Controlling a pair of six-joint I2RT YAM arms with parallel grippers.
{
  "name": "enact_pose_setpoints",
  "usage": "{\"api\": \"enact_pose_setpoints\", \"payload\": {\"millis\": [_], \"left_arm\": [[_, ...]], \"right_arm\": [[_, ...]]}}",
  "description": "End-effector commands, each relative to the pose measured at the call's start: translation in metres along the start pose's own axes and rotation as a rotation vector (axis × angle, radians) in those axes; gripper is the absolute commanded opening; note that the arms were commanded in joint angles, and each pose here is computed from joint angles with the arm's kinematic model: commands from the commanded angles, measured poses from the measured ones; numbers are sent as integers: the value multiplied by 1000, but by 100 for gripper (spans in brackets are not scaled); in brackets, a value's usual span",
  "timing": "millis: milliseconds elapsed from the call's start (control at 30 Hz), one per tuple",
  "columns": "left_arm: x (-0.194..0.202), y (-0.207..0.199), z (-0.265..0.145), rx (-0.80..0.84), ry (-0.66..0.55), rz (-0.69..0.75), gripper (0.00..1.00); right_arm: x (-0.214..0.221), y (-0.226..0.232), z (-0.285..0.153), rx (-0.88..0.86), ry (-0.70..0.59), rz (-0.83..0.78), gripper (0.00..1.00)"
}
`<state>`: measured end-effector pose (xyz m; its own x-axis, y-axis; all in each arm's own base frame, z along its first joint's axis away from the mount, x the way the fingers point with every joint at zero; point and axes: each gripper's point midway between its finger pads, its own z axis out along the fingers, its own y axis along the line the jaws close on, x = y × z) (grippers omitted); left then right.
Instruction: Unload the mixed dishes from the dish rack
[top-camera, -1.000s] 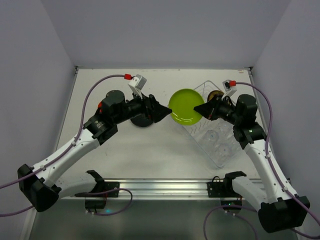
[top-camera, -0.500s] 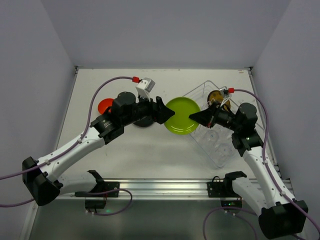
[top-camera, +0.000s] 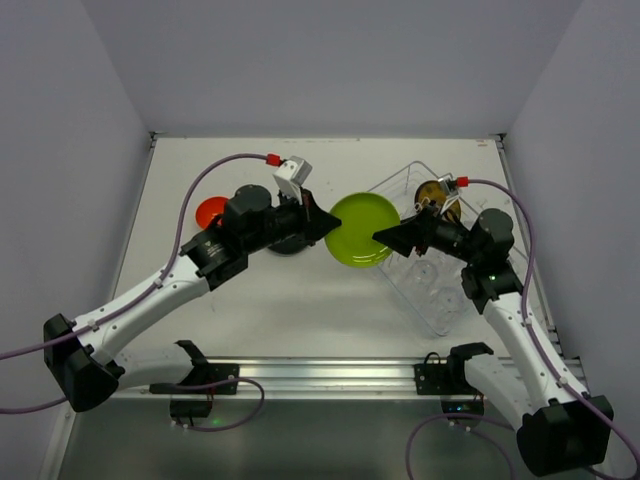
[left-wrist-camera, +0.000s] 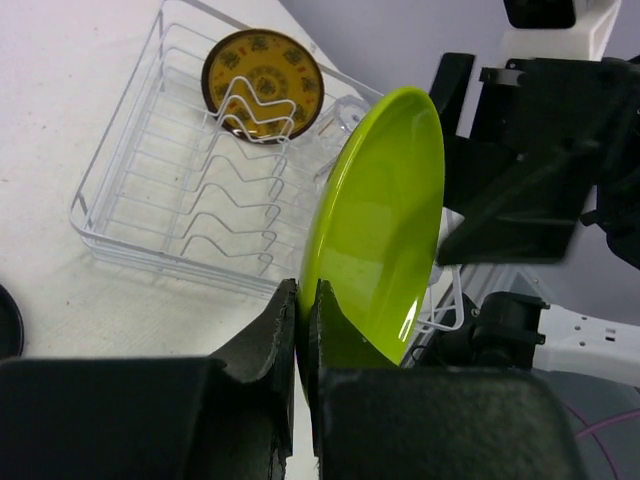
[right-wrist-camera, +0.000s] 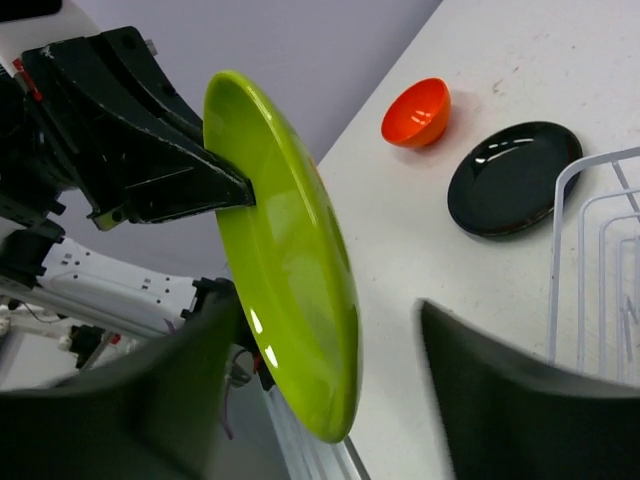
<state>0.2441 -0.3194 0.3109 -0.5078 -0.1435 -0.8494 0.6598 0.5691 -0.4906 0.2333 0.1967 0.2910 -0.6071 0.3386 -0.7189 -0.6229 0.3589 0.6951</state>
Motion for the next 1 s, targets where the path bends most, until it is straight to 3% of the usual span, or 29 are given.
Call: {"api": "enact_pose_setpoints", "payload": {"millis": [0, 167, 267, 467, 767, 967], "left_arm": [[-29, 9, -8, -93, -120, 2, 0], [-40, 74, -30, -432, -188, -83, 0], [-49, 129, -51, -503, -243, -217, 0], [-28, 235, -55, -679, -198, -399, 0], [16, 294, -33, -752, -82, -460, 0], [60, 306, -14, -708, -5, -520, 0]], "right_arm": [[-7, -4, 2, 20, -44, -45, 99], [-19, -42, -8, 260, -96, -66, 99], [-29, -63, -23, 427, -157, -76, 99], [-22, -66, -37, 476, -204, -67, 99], [-8, -49, -54, 470, -171, -137, 99], [-10, -35, -66, 474, -201, -186, 99]]}}
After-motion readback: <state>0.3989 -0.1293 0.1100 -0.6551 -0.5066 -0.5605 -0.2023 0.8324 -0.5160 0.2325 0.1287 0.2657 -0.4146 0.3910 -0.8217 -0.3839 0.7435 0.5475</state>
